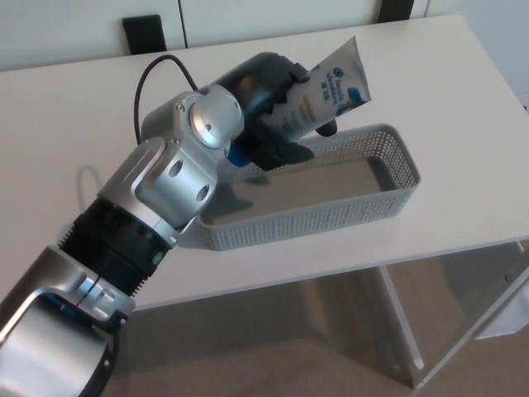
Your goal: The robot walks towards a table in front, picks a shampoo with left hand and puts it in a small grey container
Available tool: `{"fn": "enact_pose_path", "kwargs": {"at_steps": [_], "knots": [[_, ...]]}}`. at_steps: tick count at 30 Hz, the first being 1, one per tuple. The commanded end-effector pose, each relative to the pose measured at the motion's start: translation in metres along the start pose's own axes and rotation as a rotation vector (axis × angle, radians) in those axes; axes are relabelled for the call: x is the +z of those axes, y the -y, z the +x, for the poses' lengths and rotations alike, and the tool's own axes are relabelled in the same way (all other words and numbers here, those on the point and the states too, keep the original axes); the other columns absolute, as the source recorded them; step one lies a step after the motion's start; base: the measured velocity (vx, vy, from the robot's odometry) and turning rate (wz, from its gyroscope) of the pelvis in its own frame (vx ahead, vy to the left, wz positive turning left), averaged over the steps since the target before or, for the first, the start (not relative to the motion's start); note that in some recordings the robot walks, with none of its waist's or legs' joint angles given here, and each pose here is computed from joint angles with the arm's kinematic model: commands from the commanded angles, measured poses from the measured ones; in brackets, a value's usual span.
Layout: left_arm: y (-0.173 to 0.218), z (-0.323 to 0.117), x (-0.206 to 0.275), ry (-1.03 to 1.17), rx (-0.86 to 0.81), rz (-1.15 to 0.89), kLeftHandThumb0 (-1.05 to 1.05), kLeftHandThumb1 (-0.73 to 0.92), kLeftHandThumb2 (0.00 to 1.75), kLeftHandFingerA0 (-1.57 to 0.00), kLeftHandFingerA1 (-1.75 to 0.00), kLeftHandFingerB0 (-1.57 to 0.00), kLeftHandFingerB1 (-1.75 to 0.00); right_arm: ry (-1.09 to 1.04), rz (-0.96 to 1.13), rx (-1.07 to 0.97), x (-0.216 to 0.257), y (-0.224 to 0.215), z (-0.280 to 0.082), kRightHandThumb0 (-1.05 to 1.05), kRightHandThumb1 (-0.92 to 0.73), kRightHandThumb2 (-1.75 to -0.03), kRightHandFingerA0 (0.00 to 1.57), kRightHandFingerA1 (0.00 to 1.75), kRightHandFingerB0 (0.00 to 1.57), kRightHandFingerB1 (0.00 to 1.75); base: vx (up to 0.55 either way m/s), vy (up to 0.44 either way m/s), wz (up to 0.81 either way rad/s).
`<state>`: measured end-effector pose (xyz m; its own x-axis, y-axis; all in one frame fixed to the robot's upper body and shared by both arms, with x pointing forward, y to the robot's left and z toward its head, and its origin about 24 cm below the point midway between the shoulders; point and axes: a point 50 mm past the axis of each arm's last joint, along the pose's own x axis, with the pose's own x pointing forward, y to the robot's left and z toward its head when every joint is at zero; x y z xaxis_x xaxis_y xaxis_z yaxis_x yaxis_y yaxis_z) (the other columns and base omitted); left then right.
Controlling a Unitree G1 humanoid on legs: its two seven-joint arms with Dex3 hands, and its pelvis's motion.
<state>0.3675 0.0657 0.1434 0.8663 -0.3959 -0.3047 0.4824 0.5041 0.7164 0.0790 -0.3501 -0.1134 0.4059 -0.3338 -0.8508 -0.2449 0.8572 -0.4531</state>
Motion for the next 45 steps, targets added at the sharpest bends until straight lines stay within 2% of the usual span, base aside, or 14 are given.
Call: {"fn": "enact_pose_path", "kwargs": {"at_steps": [1, 2, 3, 4, 5, 7, 8, 9, 24, 26, 27, 31, 44, 45], "knots": [[-0.003, -0.001, -0.011, -0.03, 0.026, 0.008, -0.15, 0.81, 0.65, -1.14, -1.16, -0.89, -0.65, -0.014, -0.01, 0.0, -0.001, 0.006, -0.001, -0.32, -0.73, -0.62, 0.64, 0.45, 0.47, 0.38, 0.0, 0.0, 0.0], [-0.003, -0.001, -0.012, -0.041, 0.064, -0.011, -0.26, 0.72, 0.62, -1.11, -0.86, -0.74, -0.5, -0.011, -0.007, -0.001, 0.0, 0.007, 0.0, -0.32, -0.73, -0.61, 0.63, 0.45, 0.48, 0.38, 0.0, 0.0, 0.0], [-0.002, -0.001, -0.013, -0.052, 0.085, -0.017, -0.49, 0.59, 0.58, -0.53, -0.59, -0.31, -0.32, -0.008, -0.002, -0.002, 0.001, 0.008, 0.0, -0.31, -0.72, -0.61, 0.65, 0.45, 0.48, 0.38, 0.0, 0.0, 0.0], [-0.002, -0.001, -0.014, -0.06, 0.095, -0.017, -0.49, 0.59, 0.58, -0.53, -0.59, -0.31, -0.32, -0.006, 0.003, -0.003, 0.002, 0.007, 0.0, -0.31, -0.72, -0.61, 0.65, 0.45, 0.48, 0.38, 0.0, 0.0, 0.0], [-0.003, -0.001, -0.014, -0.078, 0.089, 0.036, -0.66, 0.6, 0.59, -0.16, -0.32, -0.11, -0.21, 0.001, 0.015, -0.004, 0.005, 0.009, 0.001, -0.3, -0.72, -0.61, 0.66, 0.46, 0.48, 0.39, 0.0, 0.0, 0.0], [-0.004, -0.001, -0.014, -0.091, 0.097, 0.089, -0.75, 0.49, 0.85, -0.03, -0.23, -0.04, -0.15, 0.005, 0.015, -0.007, 0.007, 0.01, 0.001, -0.31, -0.73, -0.61, 0.67, 0.46, 0.49, 0.39, 0.0, 0.0, 0.0], [-0.005, -0.001, -0.015, -0.098, 0.101, 0.106, -0.85, 0.53, 0.87, 0.0, -0.05, 0.0, -0.01, 0.007, 0.009, -0.009, 0.008, 0.011, 0.001, -0.39, -0.62, -0.81, 0.62, 0.57, 0.46, 0.5, 0.0, 0.0, 0.0], [-0.006, -0.002, -0.016, -0.103, 0.109, 0.117, -0.91, 0.55, 0.92, 0.0, 0.0, 0.0, 0.0, 0.011, -0.003, -0.006, 0.011, 0.013, 0.002, -0.32, -0.72, -0.62, 0.64, 0.46, 0.48, 0.39, 0.0, 0.0, 0.0], [0.001, -0.007, -0.037, -0.136, 0.122, 0.11, -0.95, 0.59, 0.97, 0.0, 0.0, 0.0, 0.0, 0.013, -0.006, 0.008, 0.014, 0.016, 0.002, -0.31, -0.72, -0.61, 0.66, 0.46, 0.48, 0.39, 0.0, 0.0, 0.0], [0.003, -0.01, -0.042, -0.14, 0.12, 0.1, -0.94, 0.58, 0.96, 0.0, 0.0, 0.0, -0.02, 0.012, -0.02, 0.016, 0.013, 0.015, 0.002, -0.39, -0.62, -0.81, 0.63, 0.58, 0.44, 0.5, 0.0, 0.0, 0.0], [0.001, -0.012, -0.042, -0.135, 0.124, 0.096, -0.95, 0.59, 0.96, 0.0, 0.0, 0.0, -0.01, 0.011, -0.024, 0.02, 0.013, 0.014, 0.002, -0.31, -0.72, -0.61, 0.65, 0.46, 0.47, 0.38, 0.0, 0.0, 0.0], [-0.003, -0.022, -0.038, -0.08, 0.165, 0.106, -0.95, 0.58, 0.96, 0.0, -0.01, -0.01, -0.02, 0.001, -0.034, 0.029, 0.012, 0.012, 0.002, -0.31, -0.73, -0.61, 0.62, 0.45, 0.47, 0.38, 0.0, 0.0, 0.0], [0.002, -0.192, -0.007, 0.529, 0.332, -0.075, -0.86, 0.53, 0.83, -0.08, -0.36, -0.09, -0.32, -0.023, -0.069, 0.034, 0.004, 0.015, 0.0, -0.31, -0.73, -0.61, 0.62, 0.44, 0.45, 0.37, 0.0, 0.0, 0.0], [0.018, -0.218, -0.025, 0.503, 0.307, -0.162, -0.36, 0.25, 0.88, 0.0, -0.5, 0.0, -0.48, -0.025, -0.062, 0.039, 0.001, 0.014, -0.001, -0.31, -0.72, -0.61, 0.61, 0.46, 0.47, 0.39, 0.0, 0.0, 0.0]]}}
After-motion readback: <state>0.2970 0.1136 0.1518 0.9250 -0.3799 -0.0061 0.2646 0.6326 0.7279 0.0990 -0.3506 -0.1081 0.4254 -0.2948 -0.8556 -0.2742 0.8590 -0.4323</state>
